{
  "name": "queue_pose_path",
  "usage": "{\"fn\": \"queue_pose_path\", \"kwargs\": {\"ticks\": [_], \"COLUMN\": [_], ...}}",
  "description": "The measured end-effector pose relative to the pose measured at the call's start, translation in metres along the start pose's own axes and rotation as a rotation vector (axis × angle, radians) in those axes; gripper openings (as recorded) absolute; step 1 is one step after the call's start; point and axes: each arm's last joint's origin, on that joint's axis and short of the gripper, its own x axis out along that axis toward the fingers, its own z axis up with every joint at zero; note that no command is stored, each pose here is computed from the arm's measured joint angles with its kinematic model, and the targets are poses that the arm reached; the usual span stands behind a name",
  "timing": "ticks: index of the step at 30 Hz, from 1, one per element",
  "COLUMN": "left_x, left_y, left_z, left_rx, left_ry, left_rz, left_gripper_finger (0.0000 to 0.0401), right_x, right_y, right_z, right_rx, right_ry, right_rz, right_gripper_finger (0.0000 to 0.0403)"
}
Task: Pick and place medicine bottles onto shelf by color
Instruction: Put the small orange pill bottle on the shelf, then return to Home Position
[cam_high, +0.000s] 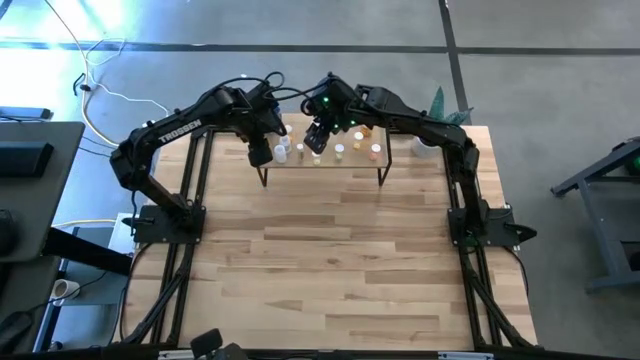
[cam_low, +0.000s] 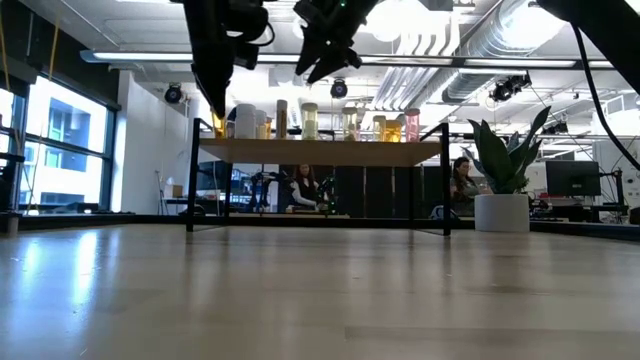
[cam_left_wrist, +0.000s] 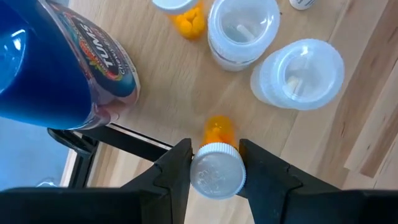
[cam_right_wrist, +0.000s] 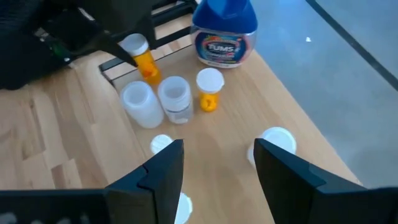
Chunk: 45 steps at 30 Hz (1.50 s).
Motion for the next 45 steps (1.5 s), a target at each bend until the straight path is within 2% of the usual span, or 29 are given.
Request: {"fn": "queue_pose_path", "kwargs": {"ticks": [16,25,34,38,45], "left_x": [0.0,0.0,-0.002,-0.015,-0.055], "left_y": [-0.001,-0.002,-0.001,0.001,0.004], "left_z": [0.001,0.001,0.003,0.006,0.01], "left_rx": [0.052,0.068,0.067,0.078,0.057], "left_ry": [-0.009,-0.01,-0.03,-0.056,-0.126], "left_rz": [0.001,0.002,0.012,0.021,0.043], "left_gripper_finger": [0.0119,0.0149,0.0162,0.0164,0.0164], "right_x": [0.001,0.001,0.001,0.001,0.001], "right_y": [0.0,-0.001,-0.001,-0.001,-0.001], "right_z": [0.0,0.0,0.0,0.0,0.0], "right_rx": [0.001,0.004,0.004,0.004,0.023], "right_ry": [0.0,-0.001,-0.002,-0.002,-0.002], "right_rz": [-0.01,-0.024,-0.025,-0.025,-0.024], "right_gripper_finger": [0.0186,0.0186,0.0186,0.0186,0.0186]}}
